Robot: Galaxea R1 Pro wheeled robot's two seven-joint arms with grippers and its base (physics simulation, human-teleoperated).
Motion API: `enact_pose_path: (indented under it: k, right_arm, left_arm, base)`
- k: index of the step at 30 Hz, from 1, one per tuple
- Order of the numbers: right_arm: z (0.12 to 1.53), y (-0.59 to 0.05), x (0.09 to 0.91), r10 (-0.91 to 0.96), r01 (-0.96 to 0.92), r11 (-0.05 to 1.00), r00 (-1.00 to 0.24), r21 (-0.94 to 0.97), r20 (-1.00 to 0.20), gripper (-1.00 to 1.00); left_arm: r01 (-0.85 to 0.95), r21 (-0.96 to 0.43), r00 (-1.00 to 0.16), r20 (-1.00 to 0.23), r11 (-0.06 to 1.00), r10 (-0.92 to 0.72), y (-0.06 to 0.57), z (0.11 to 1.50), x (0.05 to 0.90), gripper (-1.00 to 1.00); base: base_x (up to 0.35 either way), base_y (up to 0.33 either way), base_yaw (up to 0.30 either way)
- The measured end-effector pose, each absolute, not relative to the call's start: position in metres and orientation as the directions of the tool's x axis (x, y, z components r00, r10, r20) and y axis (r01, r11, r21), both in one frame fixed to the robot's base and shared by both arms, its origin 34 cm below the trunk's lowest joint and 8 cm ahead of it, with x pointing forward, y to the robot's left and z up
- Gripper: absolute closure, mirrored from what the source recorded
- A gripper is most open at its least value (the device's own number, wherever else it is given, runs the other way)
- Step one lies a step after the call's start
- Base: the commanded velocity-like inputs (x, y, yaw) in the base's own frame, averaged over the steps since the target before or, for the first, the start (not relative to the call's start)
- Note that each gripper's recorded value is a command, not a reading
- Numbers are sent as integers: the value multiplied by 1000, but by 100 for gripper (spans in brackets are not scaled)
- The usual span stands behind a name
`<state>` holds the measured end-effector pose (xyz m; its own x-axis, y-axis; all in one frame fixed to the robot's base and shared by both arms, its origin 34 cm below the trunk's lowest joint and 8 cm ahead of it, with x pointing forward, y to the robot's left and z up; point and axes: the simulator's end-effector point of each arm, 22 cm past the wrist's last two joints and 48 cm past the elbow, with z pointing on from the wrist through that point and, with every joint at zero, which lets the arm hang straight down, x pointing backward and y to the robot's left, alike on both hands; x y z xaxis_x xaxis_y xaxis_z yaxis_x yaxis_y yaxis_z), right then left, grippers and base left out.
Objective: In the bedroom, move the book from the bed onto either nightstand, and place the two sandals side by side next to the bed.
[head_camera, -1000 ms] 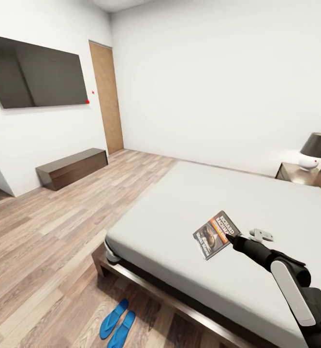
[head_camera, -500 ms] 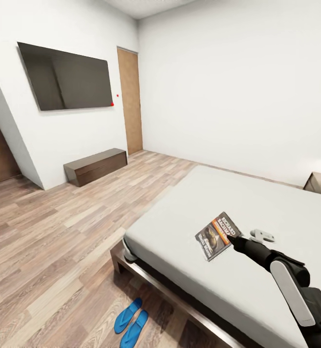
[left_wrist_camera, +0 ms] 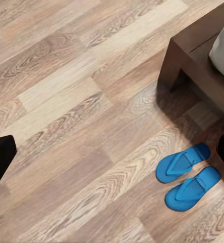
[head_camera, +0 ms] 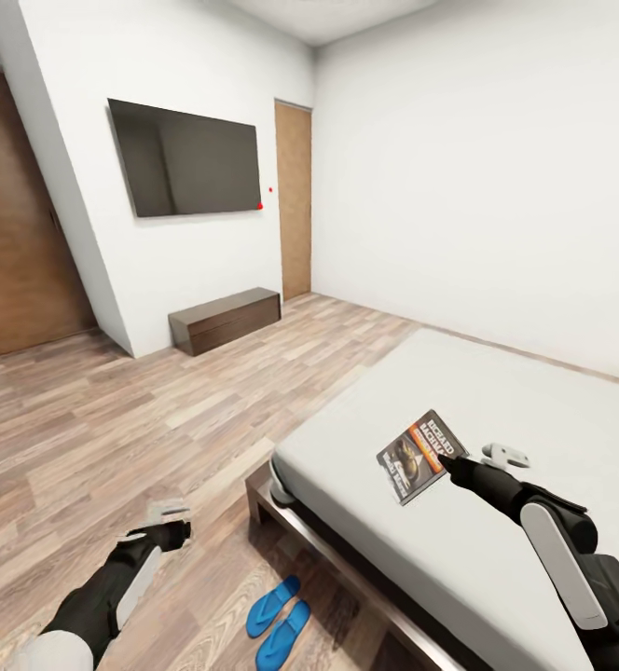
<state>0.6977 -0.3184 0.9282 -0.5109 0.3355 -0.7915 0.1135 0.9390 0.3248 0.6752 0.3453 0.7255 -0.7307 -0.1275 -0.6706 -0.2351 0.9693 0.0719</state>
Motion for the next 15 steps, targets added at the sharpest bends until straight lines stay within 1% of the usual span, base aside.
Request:
enact_pose_path:
  k: [7,15]
  right_arm:
    - [937,-318,696,335,115,939,-513,324,-790,100]
    - [941,-328,694,300,133,953,-520,272,-800,100]
  left_arm:
    - [-223,57,-751,-647,973,-134,341,762,700,-100]
    - [-198,12,-738,-660,980,-141,309,788,713,-100]
  base:
    - [0,0,269]
    - [0,0,269]
